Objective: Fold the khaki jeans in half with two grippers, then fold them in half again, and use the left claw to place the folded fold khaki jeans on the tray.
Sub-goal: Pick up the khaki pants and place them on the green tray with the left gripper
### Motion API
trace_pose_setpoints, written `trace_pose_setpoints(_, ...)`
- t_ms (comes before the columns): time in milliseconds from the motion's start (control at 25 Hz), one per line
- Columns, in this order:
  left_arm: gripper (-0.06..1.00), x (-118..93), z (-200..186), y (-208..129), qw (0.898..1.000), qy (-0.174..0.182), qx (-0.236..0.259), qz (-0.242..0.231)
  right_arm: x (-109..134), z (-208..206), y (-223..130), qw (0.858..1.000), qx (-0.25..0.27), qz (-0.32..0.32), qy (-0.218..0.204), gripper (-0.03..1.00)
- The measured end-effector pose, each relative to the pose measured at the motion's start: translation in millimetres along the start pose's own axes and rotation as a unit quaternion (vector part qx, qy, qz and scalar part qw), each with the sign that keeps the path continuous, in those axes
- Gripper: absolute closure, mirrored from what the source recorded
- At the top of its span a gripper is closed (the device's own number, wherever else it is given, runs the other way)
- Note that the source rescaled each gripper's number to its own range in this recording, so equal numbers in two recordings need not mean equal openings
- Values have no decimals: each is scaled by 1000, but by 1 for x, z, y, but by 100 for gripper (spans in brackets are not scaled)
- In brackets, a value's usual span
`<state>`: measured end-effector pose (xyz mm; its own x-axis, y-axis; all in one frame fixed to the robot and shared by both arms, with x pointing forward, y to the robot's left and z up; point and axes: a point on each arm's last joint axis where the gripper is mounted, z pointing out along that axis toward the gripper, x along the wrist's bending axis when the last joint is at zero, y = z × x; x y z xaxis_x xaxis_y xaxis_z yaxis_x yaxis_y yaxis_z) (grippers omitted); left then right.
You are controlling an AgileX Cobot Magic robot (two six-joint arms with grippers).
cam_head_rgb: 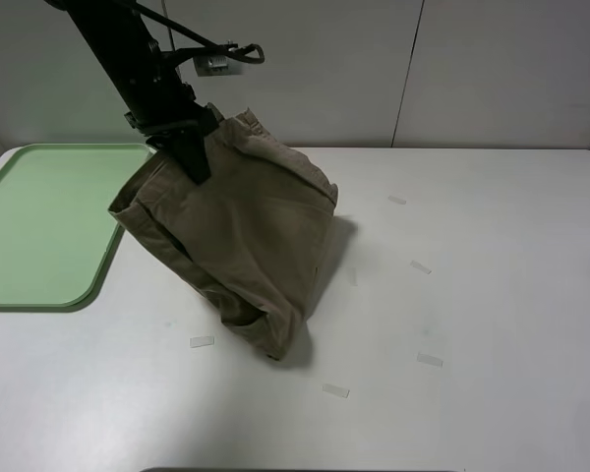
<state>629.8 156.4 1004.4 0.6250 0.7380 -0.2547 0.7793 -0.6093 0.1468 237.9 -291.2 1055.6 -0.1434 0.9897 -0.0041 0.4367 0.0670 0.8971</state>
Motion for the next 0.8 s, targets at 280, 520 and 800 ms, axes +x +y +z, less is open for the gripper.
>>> trace_pose_setpoints(280, 94, 9, -39, -14, 995, 101, 1, 23, 0, 0, 0, 1000, 0, 0, 0, -3)
trace_pose_setpoints(520, 94, 31, -54, -27, 990, 141, 5, 7, 0, 0, 0, 1000, 0, 0, 0, -3)
trace_pose_setpoints(800, 94, 59, -66, -43, 987, 160, 11, -6, 0, 0, 0, 1000, 0, 0, 0, -3)
